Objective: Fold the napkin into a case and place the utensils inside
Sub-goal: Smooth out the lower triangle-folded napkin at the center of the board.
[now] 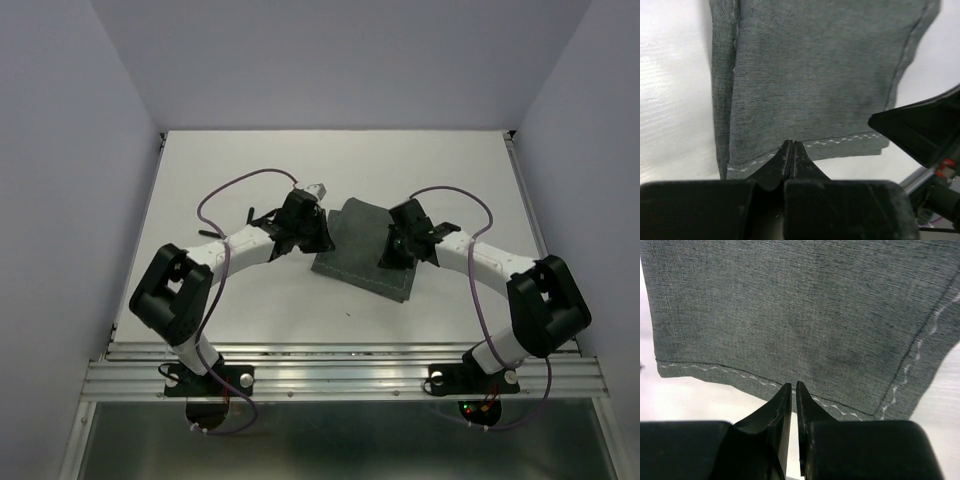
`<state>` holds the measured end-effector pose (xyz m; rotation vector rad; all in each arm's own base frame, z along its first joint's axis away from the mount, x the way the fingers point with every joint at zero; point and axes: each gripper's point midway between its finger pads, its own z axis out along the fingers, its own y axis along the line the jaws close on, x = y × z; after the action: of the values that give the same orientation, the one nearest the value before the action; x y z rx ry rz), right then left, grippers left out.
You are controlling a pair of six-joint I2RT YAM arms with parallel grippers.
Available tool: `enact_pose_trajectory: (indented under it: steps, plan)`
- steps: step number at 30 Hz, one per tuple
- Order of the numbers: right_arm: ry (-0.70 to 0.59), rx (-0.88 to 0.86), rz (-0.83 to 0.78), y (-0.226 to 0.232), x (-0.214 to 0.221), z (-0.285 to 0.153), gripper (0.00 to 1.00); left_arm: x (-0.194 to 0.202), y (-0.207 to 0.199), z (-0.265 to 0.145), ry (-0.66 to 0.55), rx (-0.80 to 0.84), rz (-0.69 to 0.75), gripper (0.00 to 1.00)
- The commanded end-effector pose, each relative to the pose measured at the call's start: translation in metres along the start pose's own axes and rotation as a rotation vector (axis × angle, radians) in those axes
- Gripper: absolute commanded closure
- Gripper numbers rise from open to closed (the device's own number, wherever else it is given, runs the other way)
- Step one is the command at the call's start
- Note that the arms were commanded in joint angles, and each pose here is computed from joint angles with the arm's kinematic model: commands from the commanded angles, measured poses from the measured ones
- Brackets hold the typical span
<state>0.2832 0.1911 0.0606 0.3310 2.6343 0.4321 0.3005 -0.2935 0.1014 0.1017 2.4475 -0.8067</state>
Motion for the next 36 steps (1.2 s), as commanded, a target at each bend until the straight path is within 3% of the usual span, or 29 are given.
enact_pose_trajectory:
  steps: [1, 10, 16, 25, 28, 30, 36]
  plan:
    - [-0.039, -0.098, 0.003, 0.031, -0.018, 0.001, 0.86, 0.003, 0.018, 0.015, 0.032, -0.078, 0.045, 1.00]
    - [0.039, -0.007, 0.026, -0.015, 0.028, 0.015, 0.86, 0.054, 0.039, 0.023, 0.146, -0.078, 0.015, 1.00]
    - [0.073, 0.036, 0.023, -0.041, 0.053, 0.008, 0.87, 0.094, 0.023, 0.018, 0.203, -0.032, 0.036, 1.00]
    - [0.006, 0.163, -0.013, -0.075, 0.051, -0.030, 0.86, 0.160, -0.021, -0.015, 0.301, 0.064, 0.047, 1.00]
    - [-0.031, 0.143, -0.046, -0.064, 0.034, -0.043, 0.84, 0.150, -0.033, -0.031, 0.283, 0.081, 0.058, 1.00]
    - [-0.071, 0.112, -0.063, -0.049, 0.016, -0.053, 0.83, 0.123, -0.043, -0.042, 0.204, 0.074, 0.084, 1.00]
    - [-0.107, -0.001, -0.093, -0.002, -0.016, -0.058, 0.78, 0.057, -0.019, -0.058, 0.072, 0.040, 0.042, 1.00]
